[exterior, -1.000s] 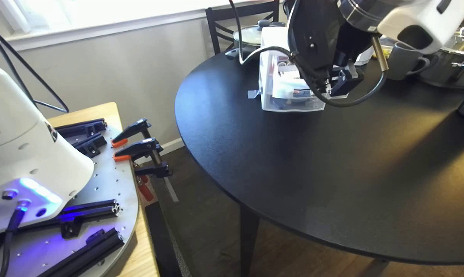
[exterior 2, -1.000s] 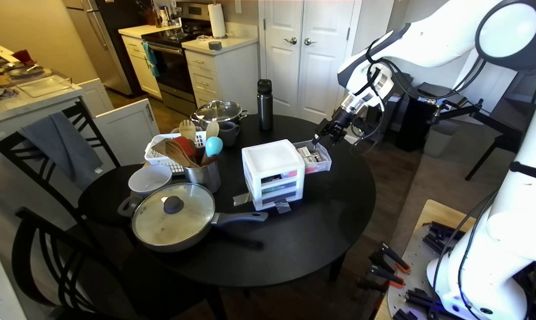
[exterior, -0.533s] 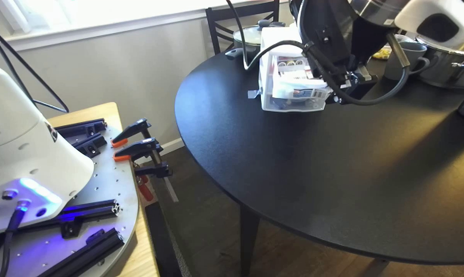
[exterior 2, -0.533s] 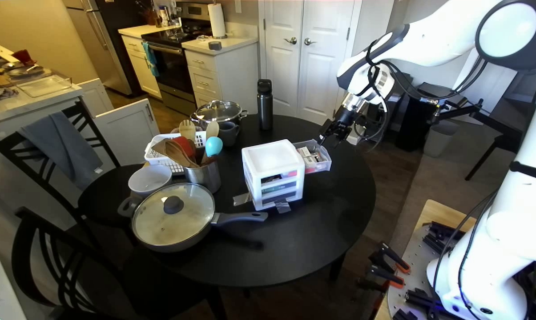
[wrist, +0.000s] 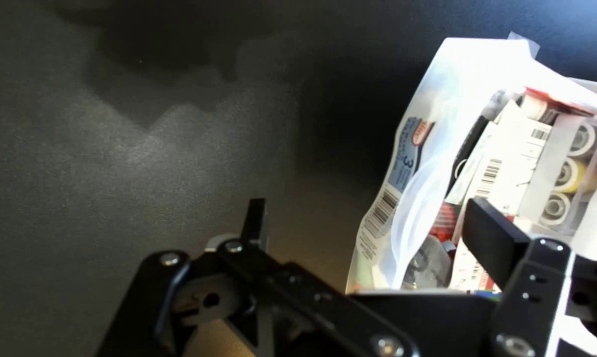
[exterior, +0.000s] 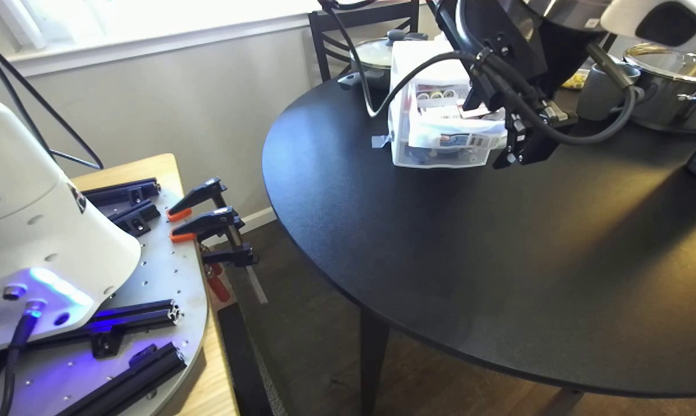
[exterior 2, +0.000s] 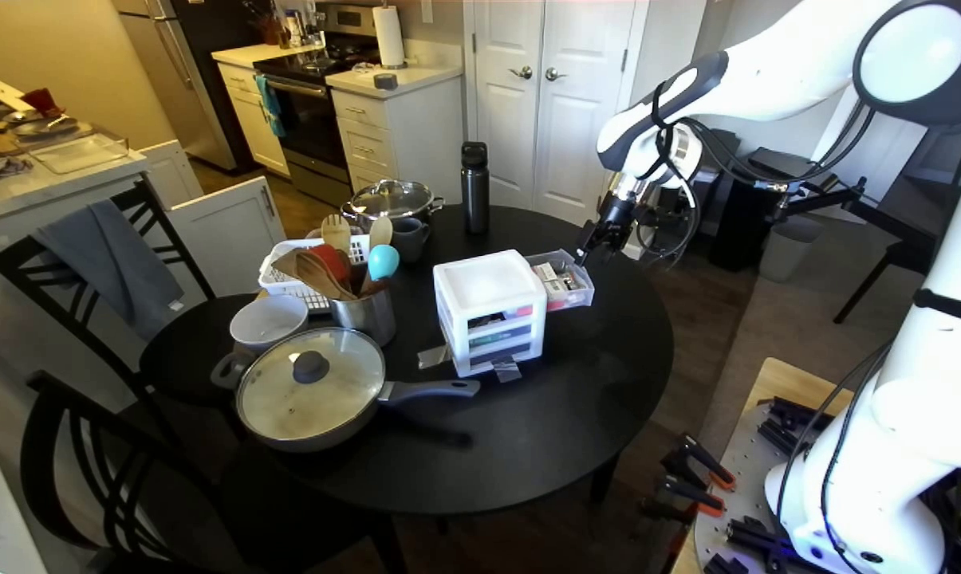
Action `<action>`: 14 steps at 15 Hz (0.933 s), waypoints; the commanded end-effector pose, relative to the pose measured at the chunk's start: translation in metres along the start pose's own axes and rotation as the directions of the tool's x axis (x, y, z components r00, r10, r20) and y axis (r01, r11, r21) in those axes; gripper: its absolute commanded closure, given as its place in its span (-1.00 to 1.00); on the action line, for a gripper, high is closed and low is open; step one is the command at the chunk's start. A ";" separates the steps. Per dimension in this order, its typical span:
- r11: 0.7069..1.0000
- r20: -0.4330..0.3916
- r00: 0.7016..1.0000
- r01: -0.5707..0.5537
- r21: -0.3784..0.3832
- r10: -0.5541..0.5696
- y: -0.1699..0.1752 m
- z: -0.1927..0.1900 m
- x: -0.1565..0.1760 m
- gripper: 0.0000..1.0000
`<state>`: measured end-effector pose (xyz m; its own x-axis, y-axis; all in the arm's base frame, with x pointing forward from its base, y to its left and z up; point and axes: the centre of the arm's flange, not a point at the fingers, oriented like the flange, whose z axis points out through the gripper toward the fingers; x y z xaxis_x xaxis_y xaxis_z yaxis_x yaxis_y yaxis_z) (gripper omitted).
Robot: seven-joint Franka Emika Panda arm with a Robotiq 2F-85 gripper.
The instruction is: Open the top drawer
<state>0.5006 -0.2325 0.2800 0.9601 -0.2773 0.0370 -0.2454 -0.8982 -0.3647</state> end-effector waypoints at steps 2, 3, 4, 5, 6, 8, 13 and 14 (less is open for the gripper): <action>0.996 0.000 1.000 0.002 -0.085 -0.003 -0.009 0.007 -0.011 -1.00; 0.995 0.002 1.000 0.006 -0.097 -0.005 -0.010 0.009 -0.012 -1.00; 0.994 0.005 1.000 0.006 -0.108 -0.005 -0.011 0.012 -0.013 -1.00; 0.993 0.009 1.000 0.008 -0.114 -0.007 -0.012 0.014 -0.014 -1.00; 0.992 0.011 1.000 0.009 -0.124 -0.008 -0.012 0.015 -0.015 -1.00; 0.989 0.012 1.000 0.015 -0.148 -0.014 -0.012 0.014 -0.016 -1.00; 0.971 -0.006 0.998 0.053 -0.234 -0.056 -0.010 -0.004 -0.010 -1.00; 0.967 -0.010 0.998 0.058 -0.247 -0.062 -0.010 -0.006 -0.009 -1.00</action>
<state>0.5010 -0.2219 0.2750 0.9738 -0.2235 0.0418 -0.2132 -0.9615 -0.1734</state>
